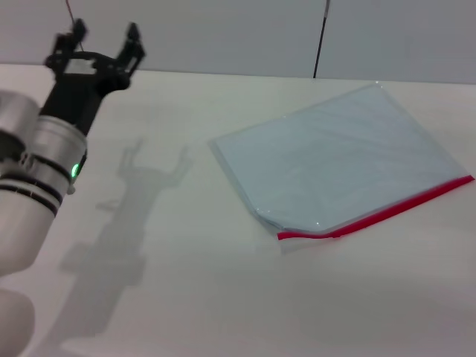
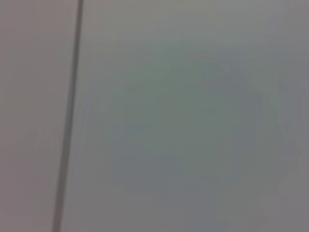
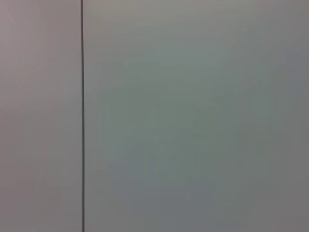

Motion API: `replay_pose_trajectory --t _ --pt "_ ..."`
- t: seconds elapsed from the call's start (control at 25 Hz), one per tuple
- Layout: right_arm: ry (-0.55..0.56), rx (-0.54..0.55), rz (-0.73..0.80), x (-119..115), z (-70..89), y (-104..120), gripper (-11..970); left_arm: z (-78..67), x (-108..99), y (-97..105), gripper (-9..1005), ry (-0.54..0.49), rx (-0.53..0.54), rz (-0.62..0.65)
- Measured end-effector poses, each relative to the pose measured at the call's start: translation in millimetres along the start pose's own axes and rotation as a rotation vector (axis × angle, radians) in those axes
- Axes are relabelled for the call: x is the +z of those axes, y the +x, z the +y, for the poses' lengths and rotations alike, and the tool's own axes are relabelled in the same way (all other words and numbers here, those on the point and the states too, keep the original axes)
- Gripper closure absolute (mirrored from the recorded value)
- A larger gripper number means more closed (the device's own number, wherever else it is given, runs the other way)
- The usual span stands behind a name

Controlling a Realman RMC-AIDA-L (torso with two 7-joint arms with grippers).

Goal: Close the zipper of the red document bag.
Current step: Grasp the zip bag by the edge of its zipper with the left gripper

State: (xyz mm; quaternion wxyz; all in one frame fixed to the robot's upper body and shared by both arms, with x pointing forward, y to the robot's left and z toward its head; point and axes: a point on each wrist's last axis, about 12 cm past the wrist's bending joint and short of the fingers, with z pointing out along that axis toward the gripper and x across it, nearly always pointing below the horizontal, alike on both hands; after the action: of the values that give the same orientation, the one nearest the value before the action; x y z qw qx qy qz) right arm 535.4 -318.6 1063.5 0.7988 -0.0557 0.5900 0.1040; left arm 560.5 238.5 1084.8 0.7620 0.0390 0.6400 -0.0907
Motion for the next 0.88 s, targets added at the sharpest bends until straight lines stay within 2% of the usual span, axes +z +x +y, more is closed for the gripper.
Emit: replay_pose_trajectory --t 0.16,0.36,0.52,0.72,0.88 --pt "0.0 0.0 0.001 -0.2 -0.1 0.1 103 -7.9 11.8 -4.6 149 0.115 0.004 0.134" --pt "0.0 0.0 0.001 -0.2 -0.1 0.1 107 -23.9 23.7 -13.3 149 0.303 0.09 0.317" --pt "0.001 -0.001 0.001 -0.1 -0.3 0.0 110 -39.7 24.3 -20.3 149 0.422 0.177 0.416" --pt "0.002 -0.001 0.002 -0.9 -0.9 0.0 114 -70.2 19.0 -30.0 149 0.585 0.39 0.525" --pt "0.0 -0.001 0.0 0.2 -0.7 -0.3 117 -95.9 17.6 -35.7 152 0.67 0.579 0.603"
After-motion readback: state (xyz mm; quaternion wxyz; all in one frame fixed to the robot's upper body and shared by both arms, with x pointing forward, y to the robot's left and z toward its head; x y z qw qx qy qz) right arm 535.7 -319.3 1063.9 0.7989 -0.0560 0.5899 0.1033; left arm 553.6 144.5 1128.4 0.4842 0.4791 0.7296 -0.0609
